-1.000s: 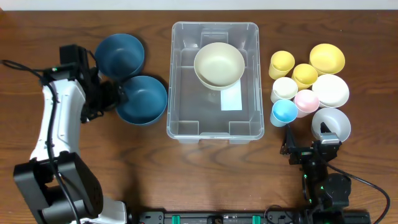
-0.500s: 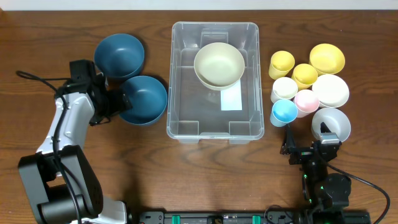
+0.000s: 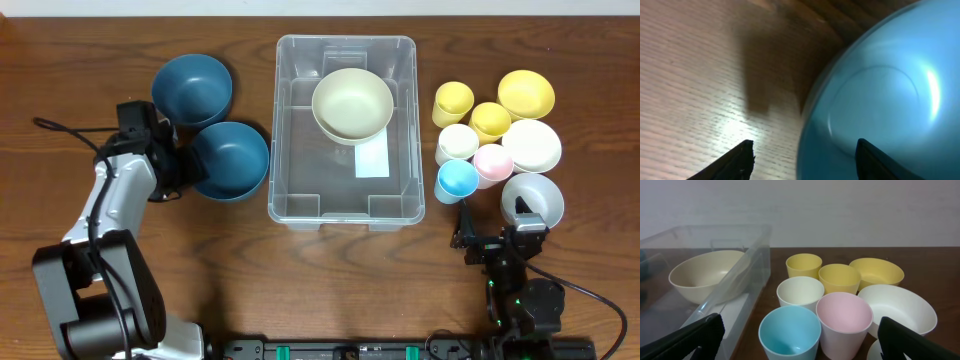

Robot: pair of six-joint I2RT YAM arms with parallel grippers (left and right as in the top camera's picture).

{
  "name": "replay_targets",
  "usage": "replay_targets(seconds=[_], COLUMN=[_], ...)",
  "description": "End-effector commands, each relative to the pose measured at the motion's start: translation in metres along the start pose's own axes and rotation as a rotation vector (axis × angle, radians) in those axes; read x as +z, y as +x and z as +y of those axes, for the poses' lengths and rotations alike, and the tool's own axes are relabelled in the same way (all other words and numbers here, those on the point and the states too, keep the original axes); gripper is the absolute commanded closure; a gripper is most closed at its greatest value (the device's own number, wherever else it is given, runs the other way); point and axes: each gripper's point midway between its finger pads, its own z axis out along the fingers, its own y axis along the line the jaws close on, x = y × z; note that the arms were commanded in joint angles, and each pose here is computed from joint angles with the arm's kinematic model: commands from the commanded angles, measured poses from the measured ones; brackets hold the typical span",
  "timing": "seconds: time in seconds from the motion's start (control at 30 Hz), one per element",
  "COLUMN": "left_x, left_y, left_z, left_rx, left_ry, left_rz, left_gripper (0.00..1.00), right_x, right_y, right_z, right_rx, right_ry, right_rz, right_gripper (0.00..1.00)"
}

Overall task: Pack container
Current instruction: 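Move the left gripper to the rim of the front teal bowl, then close the left gripper on the front teal bowl's rim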

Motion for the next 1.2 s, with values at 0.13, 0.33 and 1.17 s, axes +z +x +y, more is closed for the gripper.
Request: replay_targets(seconds=[0.13,0.33,1.17], left_x=[0.02,0.019,0.013], left_y=[0.007,0.006,0.021], left_z=[-0.014,-0.012,0.002], left_rx=[0.044,0.044,0.016], left_ry=[0.011,-0.001,-0.039], left_rz=[0.035,0.029,0.092], left_gripper=[0.37,0.56,0.94], right_x=[0.0,0.0,0.0], right_y=[0.0,0.0,0.0], right_z=[0.0,0.0,0.0], right_rx=[0.013,0.013,0.013], right_ry=[-0.002,-0.003,-0.003], right_rz=[-0.001,-0.001,-0.001], right_gripper=[0.01,0.01,0.01])
